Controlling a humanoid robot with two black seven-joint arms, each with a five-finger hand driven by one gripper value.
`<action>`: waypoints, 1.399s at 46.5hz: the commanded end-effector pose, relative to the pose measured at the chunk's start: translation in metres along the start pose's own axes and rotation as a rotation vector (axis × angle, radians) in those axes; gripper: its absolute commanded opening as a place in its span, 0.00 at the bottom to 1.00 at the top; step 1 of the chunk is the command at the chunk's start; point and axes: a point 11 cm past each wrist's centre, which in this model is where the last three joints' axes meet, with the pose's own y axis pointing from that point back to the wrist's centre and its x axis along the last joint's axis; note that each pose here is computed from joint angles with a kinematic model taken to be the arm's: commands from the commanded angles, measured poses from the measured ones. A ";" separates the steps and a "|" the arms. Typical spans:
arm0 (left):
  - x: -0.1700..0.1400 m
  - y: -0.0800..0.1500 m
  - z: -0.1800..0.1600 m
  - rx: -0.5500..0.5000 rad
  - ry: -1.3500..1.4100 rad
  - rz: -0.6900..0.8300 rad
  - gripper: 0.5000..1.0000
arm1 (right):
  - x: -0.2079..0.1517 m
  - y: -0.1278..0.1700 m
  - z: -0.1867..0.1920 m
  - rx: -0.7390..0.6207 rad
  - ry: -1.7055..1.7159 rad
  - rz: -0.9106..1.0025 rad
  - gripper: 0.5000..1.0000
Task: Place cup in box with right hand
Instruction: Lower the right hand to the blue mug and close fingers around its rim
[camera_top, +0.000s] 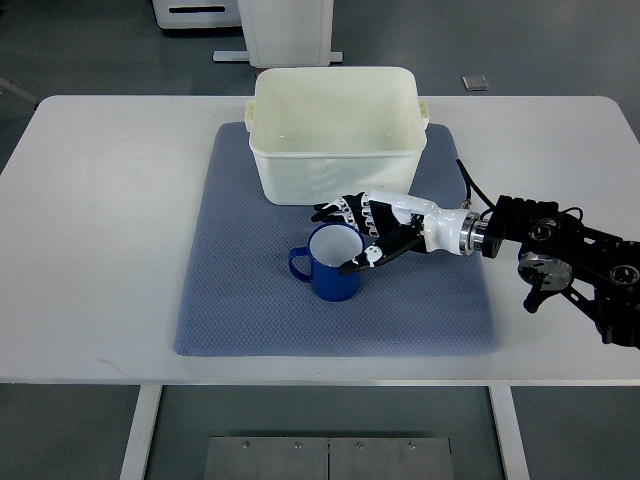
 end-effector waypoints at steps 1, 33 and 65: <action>0.000 0.000 0.000 0.000 0.001 0.000 1.00 | -0.001 -0.001 0.000 0.001 0.000 -0.003 1.00; 0.000 0.000 0.000 0.000 0.000 0.000 1.00 | -0.011 -0.010 0.017 -0.001 -0.019 0.014 1.00; 0.000 0.000 0.000 0.000 0.001 0.000 1.00 | -0.020 -0.017 0.031 0.031 -0.019 0.034 0.00</action>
